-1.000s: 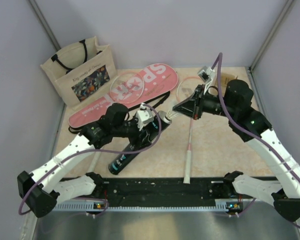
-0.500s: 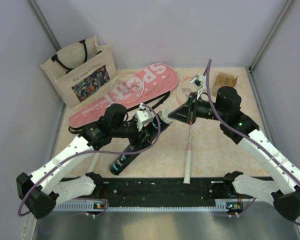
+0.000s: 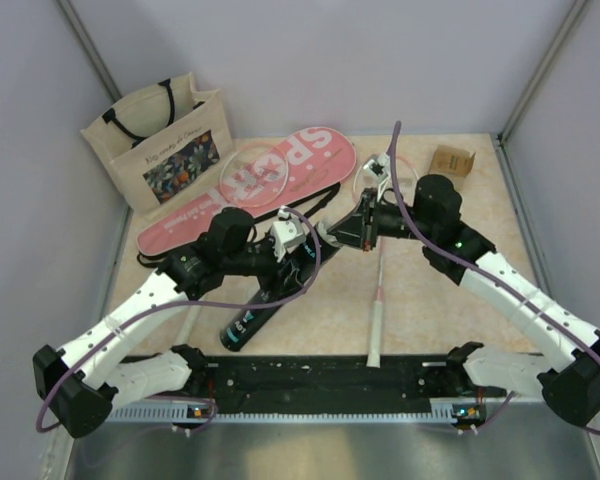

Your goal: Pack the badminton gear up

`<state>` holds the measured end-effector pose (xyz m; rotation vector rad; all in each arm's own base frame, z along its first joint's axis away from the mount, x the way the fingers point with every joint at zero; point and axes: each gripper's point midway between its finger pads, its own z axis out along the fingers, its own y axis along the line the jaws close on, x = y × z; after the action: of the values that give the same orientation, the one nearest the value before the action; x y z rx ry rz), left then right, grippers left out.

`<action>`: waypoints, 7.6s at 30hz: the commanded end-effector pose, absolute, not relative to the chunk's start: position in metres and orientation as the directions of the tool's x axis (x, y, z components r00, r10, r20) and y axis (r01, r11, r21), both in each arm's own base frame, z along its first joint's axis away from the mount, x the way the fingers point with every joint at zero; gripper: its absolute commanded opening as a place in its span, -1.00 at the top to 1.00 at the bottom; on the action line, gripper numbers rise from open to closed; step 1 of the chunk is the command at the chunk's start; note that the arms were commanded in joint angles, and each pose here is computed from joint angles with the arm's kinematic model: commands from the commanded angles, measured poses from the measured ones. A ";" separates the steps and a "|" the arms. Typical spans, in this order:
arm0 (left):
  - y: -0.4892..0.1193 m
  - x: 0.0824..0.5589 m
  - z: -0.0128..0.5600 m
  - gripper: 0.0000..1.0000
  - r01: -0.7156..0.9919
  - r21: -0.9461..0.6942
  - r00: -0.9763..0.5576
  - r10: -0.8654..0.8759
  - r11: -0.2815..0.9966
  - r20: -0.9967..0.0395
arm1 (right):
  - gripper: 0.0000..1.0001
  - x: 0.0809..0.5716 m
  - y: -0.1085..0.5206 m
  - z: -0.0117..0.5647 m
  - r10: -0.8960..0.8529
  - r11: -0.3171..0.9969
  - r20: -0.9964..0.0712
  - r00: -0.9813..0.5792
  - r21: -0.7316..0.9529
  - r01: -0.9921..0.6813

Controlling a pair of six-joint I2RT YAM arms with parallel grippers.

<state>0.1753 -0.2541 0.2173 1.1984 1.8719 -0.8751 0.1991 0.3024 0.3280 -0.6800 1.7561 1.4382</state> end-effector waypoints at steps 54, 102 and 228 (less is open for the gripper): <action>-0.249 0.186 0.249 0.28 0.932 -0.005 -0.141 0.349 0.362 -0.926 | -0.25 0.205 0.291 0.386 0.177 0.401 -0.862 -0.475 0.504 -0.765; -0.216 0.203 0.266 0.34 0.828 0.070 -0.150 0.340 0.556 -0.928 | -0.34 0.200 0.298 0.386 0.147 0.430 -0.868 -0.474 0.488 -0.760; -0.177 0.199 0.294 0.45 0.713 0.187 0.062 0.206 0.676 -0.977 | 0.92 0.272 0.230 0.020 -0.258 0.949 -0.537 -0.803 0.017 -0.316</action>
<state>0.1875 -0.1775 0.2588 0.8752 1.5816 -0.4737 0.2647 0.2360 0.0202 -0.4423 2.5609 0.2280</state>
